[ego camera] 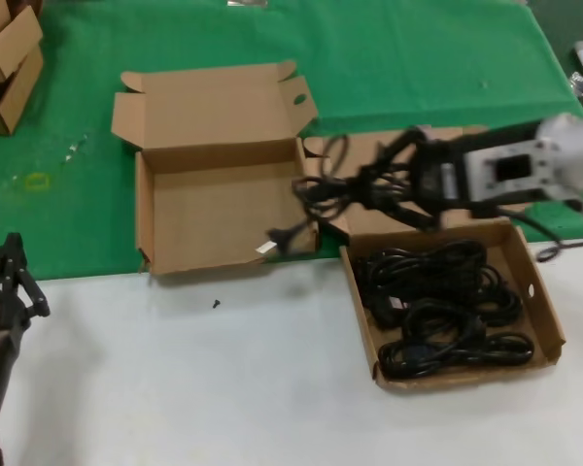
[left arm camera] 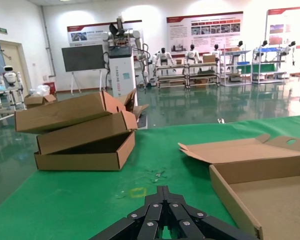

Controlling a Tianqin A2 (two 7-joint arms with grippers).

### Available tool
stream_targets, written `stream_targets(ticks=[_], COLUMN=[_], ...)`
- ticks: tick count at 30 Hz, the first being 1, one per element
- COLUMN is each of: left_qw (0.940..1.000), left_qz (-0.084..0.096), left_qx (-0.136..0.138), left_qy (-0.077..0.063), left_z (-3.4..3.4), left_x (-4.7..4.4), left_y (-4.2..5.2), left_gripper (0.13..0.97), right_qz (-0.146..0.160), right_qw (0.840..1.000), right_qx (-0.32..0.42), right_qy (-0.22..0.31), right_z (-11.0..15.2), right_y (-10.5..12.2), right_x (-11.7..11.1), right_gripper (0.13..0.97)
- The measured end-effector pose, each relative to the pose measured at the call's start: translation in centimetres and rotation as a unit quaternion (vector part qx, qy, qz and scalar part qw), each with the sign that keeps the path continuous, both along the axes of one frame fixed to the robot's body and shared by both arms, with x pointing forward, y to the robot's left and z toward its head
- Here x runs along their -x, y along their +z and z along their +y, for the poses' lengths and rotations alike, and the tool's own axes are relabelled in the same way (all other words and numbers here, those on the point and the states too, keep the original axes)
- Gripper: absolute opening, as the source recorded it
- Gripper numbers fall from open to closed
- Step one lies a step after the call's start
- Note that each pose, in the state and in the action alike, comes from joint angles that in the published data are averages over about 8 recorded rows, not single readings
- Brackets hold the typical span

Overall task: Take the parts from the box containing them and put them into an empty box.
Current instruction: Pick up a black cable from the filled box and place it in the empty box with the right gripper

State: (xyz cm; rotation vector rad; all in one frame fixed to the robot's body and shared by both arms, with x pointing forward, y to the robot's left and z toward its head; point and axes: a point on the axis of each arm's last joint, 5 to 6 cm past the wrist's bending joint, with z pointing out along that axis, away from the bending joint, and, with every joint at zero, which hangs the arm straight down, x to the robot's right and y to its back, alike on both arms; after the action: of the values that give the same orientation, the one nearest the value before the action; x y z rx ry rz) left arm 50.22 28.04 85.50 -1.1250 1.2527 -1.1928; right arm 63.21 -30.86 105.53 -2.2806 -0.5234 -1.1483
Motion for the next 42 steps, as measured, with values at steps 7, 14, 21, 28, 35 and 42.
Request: stream_targets(ticks=[7,14,21,28,35,42], left_qw=[1.0,1.0,1.0,1.0,1.0,1.0], left_qz=[0.0,0.0,0.0,0.0,0.0,0.0], left_qx=[0.0,0.0,0.0,0.0,0.0,0.0], left_qy=[0.0,0.0,0.0,0.0,0.0,0.0], left_z=[0.0,0.0,0.0,0.0,0.0,0.0], left_x=[0.0,0.0,0.0,0.0,0.0,0.0], left_y=[0.0,0.0,0.0,0.0,0.0,0.0], left_gripper=[0.142,0.142,0.142,0.142,0.142,0.142], right_qz=[-0.025,-0.034,-0.037,-0.044,-0.053,-0.055], right_qw=[0.999,0.999,0.999,0.999,0.998,0.998], right_qx=[-0.024,-0.035,-0.035,-0.029,-0.017,-0.006], right_qy=[0.014,0.021,0.017,0.009,-0.001,-0.009], right_z=[4.6,8.4,11.3,13.4,14.4,14.8], right_y=[-0.6,-1.8,-3.4,-4.7,-6.1,-7.4], right_x=[-1.9,-4.2,-6.9,-9.5,-11.5,-12.5], right_gripper=[0.215,0.215,0.214,0.214,0.214,0.215])
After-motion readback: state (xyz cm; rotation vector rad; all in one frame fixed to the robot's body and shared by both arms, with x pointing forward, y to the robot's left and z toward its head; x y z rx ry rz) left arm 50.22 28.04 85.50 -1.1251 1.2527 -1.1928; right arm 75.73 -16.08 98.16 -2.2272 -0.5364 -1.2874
